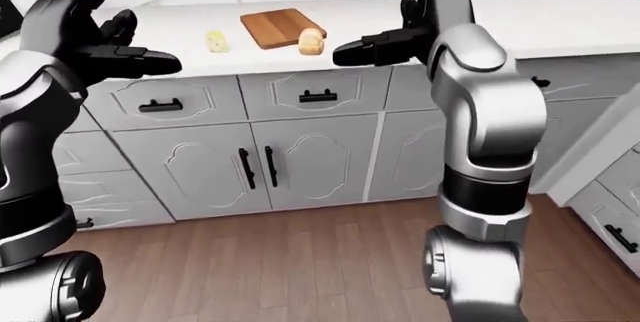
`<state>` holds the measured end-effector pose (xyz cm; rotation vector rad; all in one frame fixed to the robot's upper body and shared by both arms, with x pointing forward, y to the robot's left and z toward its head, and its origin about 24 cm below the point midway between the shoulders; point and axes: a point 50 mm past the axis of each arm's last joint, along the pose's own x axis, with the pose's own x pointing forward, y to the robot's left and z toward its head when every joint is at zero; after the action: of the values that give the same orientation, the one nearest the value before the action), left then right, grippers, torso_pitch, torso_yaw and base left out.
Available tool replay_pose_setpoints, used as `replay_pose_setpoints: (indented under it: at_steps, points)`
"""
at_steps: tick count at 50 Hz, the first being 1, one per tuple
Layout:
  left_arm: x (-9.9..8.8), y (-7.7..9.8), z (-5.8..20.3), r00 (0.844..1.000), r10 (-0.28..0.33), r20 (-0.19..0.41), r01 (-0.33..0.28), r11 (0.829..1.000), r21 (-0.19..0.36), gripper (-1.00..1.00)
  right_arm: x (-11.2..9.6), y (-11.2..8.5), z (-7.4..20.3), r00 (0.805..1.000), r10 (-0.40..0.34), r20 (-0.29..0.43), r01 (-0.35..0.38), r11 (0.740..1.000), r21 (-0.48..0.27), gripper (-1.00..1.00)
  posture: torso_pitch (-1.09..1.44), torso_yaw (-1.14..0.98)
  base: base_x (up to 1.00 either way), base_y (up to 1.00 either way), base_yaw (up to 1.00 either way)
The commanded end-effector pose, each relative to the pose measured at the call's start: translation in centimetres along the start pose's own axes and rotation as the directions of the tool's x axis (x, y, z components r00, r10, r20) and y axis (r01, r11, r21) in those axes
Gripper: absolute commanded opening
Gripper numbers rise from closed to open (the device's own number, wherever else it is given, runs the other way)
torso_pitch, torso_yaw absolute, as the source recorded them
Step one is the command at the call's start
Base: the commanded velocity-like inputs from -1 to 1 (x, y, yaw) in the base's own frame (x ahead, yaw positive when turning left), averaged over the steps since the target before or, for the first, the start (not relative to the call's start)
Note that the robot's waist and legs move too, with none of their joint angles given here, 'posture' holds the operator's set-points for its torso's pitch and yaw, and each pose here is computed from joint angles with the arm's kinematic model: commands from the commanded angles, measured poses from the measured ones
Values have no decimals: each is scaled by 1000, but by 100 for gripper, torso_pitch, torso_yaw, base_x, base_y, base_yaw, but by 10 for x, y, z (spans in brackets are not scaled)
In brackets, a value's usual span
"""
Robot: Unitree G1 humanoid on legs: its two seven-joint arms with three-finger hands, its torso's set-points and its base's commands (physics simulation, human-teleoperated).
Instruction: Place the bread and cheese on the cutting board.
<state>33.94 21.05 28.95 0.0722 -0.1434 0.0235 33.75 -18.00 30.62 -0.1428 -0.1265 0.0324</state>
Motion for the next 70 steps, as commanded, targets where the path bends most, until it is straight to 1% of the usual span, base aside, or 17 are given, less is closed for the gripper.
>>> replay_pose_setpoints:
  at_steps: [1,4,8,18,21,22,24,31,37,38,41,45,52,53,65,68,70]
  points:
    - [-3,-1,19,996,-7,88,5,1000,12,100,-3,-5,12,998,-20,63,20,1000,-6,100,0,0,0,28,0]
    - [-3,-3,15,997,-6,82,5,1000,11,100,-3,-4,11,998,-19,62,19,1000,11,100,0,0,0,28,0]
    - [-3,-4,11,997,-8,75,7,1000,11,100,-2,-2,8,998,-16,57,16,1000,-1,100,0,0,0,29,0]
    - [-3,-3,17,997,-6,79,5,1000,13,100,-2,3,11,998,4,56,-3,1000,-23,100,0,0,0,29,0]
    - [-2,-4,22,997,-8,83,6,1000,16,100,-2,1,11,998,2,57,-1,1000,-20,100,0,0,0,28,0]
    - [-1,-4,22,996,-9,84,7,1000,18,100,-1,-1,10,999,-15,51,15,1000,-6,100,0,0,0,28,0]
    - [-2,-4,22,997,-9,82,7,1000,20,100,-3,-1,7,998,-5,55,5,1000,13,100,0,0,0,27,0]
    - [-2,-5,19,997,-8,78,6,1000,22,100,-2,4,4,999,11,53,-10,1000,-9,100,0,0,0,0,0]
    - [-2,-6,17,997,-9,76,9,1000,12,100,-4,8,4,997,33,76,-32,999,-15,100,0,0,0,0,0]
    - [-2,-5,18,997,6,77,-7,1000,9,100,-5,9,6,995,42,87,-39,999,-27,100,0,0,23,0,0]
    - [-2,-7,16,997,-7,73,6,1000,15,100,-5,8,6,996,37,80,-36,999,-18,100,0,0,33,0,0]
    - [-2,-5,18,997,-12,79,12,1000,4,100,-5,8,6,997,38,74,-36,999,-21,100,0,0,32,0,0]
    - [0,0,13,997,6,71,-7,1000,23,100,-4,10,2,997,42,66,-40,999,-28,100,0,0,33,0,0]
    - [1,0,14,998,2,68,-2,1000,1,100,-4,10,3,997,42,66,-40,999,-26,100,0,0,34,0,0]
    - [1,2,9,998,7,65,-9,1000,28,100,-4,12,2,997,45,57,-44,999,-23,100,0,0,33,0,0]
    - [0,4,11,998,8,62,-8,1000,-5,100,-4,12,0,998,44,55,-42,999,-29,100,0,0,32,0,0]
    - [0,4,13,998,9,65,-9,1000,0,100,-4,13,-3,998,46,53,-44,998,-32,100,0,0,32,0,0]
